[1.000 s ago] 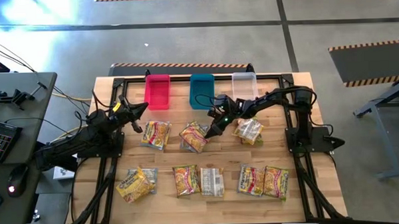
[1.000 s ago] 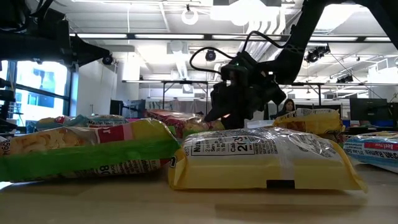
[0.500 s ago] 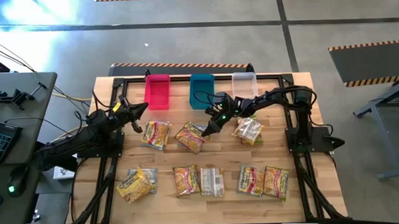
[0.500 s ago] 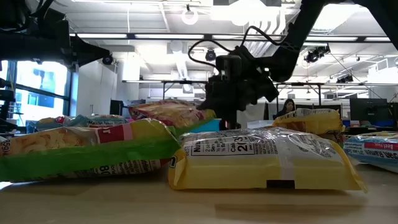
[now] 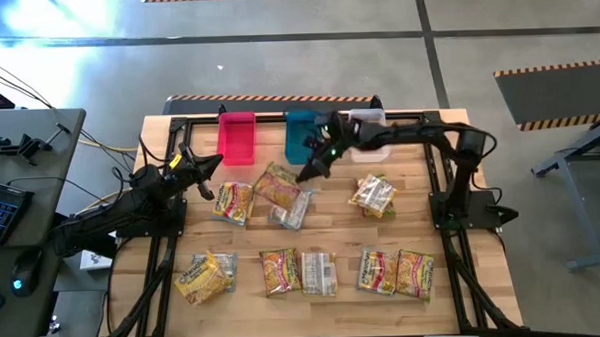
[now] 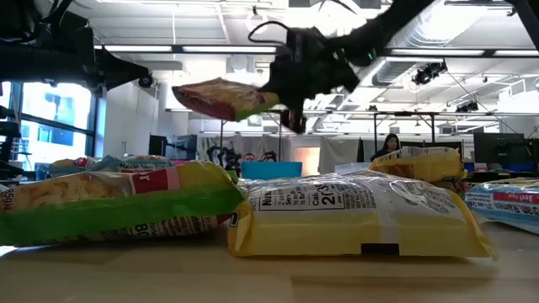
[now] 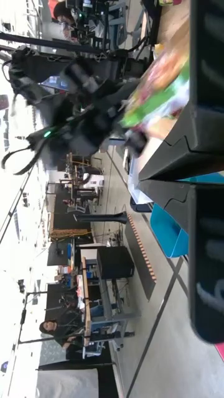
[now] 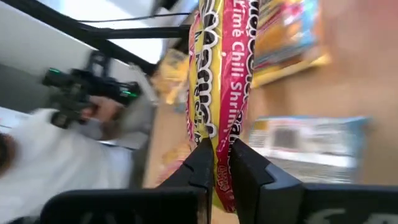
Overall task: Sort Maruchan noodles
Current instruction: Put the top left green noodle pack into the blue bin
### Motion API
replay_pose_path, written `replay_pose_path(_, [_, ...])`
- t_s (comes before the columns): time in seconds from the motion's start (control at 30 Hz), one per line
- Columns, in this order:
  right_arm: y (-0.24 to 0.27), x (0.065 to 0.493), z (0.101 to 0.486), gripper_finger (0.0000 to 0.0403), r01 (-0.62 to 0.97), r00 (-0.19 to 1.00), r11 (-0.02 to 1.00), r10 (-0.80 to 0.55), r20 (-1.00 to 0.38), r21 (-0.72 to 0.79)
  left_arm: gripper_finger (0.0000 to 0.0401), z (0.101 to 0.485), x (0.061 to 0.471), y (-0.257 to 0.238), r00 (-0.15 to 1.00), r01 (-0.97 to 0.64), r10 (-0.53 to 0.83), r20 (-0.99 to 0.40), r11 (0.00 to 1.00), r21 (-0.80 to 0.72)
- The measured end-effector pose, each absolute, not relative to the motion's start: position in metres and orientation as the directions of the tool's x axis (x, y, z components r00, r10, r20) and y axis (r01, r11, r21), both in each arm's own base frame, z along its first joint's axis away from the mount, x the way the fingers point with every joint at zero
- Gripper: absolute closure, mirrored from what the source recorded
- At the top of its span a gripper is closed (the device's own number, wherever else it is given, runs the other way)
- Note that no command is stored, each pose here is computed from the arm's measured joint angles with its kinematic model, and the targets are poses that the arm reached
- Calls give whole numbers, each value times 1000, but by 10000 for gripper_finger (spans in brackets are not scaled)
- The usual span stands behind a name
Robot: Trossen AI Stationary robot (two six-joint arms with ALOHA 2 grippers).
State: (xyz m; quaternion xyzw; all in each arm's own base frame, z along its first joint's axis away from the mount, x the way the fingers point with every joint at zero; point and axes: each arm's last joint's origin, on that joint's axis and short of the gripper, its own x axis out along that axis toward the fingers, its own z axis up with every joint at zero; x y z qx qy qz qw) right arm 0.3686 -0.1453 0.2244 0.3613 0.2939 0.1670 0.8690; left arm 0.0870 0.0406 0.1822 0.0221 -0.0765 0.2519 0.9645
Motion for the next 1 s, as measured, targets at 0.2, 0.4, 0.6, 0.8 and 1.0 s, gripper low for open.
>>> replay_pose_path(0.2, [-182, 356, 286, 383, 61, 696, 928, 225, -682, 368, 401, 182, 87, 41, 861, -489, 483, 159, 872, 4])
replay_pose_path(0.4, [-220, 344, 320, 389, 96, 622, 995, -73, -780, -18, 401, 182, 87, 41, 860, -491, 484, 159, 871, 5])
replay_pose_path(0.6, [-257, 339, 304, 400, 63, 593, 988, -153, -791, -144, 401, 182, 87, 41, 860, -491, 485, 159, 871, 2])
replay_pose_path(0.8, [-277, 343, 277, 399, 39, 560, 985, -159, -813, -166, 401, 182, 87, 41, 859, -492, 486, 159, 870, 2])
replay_pose_path(1.0, [-285, 349, 266, 399, 38, 573, 982, -171, -802, -182, 401, 182, 87, 41, 859, -494, 487, 159, 870, 2])
